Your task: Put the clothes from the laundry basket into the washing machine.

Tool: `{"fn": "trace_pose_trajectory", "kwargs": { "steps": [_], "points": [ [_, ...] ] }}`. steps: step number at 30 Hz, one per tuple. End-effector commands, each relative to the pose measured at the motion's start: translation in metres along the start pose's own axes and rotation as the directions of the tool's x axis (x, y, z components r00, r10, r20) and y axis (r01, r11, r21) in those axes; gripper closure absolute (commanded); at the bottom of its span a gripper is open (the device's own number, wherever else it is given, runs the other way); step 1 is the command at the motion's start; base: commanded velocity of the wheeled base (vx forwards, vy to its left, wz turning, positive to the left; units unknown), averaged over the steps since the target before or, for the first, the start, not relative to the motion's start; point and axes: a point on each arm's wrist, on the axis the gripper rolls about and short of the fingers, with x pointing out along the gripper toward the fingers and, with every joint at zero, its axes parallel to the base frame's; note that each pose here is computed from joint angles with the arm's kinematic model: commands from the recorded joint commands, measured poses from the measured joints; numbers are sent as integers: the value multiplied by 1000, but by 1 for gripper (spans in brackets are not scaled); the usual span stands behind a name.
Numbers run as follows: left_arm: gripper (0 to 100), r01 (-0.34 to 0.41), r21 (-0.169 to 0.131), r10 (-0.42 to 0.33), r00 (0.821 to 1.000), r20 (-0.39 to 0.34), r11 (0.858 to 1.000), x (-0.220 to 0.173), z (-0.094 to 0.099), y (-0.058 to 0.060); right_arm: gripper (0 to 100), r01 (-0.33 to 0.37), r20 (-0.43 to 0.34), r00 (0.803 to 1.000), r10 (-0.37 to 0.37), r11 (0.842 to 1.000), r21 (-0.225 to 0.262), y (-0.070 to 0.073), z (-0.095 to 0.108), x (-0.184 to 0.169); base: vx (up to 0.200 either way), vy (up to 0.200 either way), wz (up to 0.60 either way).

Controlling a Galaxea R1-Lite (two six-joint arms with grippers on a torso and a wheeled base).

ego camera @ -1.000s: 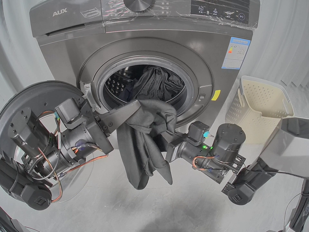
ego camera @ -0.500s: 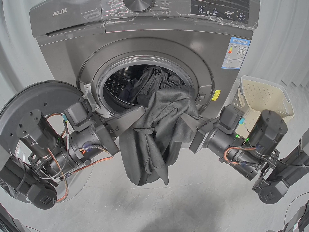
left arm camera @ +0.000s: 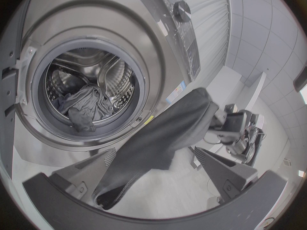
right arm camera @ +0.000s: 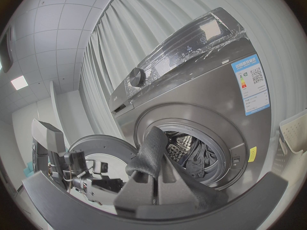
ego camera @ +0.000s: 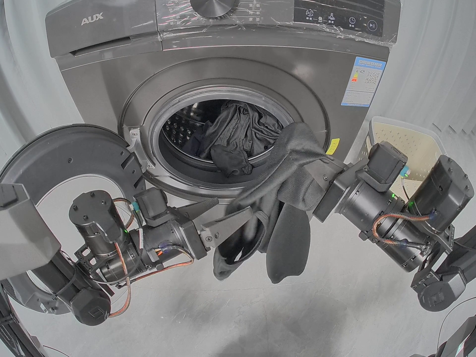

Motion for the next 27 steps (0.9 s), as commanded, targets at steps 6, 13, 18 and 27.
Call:
{"fn": "trace_pose_trajectory", "kwargs": {
  "steps": [6,13,18,27],
  "points": [
    [0,-65,33,69,989,-134,997,9,-42,28,100,-12,28,1000,12,1000,3,3,8,-1,0,0,0],
    [0,-101,81,114,976,-186,992,8,-60,44,100,-11,31,999,11,1000,3,3,9,-1,0,0,0],
    [0,-123,103,143,967,-212,987,2,-66,53,100,-12,39,999,12,1000,3,4,12,-2,0,0,0],
    [0,-140,139,173,948,-266,980,0,-83,66,100,-13,42,999,13,1000,3,4,12,-1,0,0,0]
  ]
}}
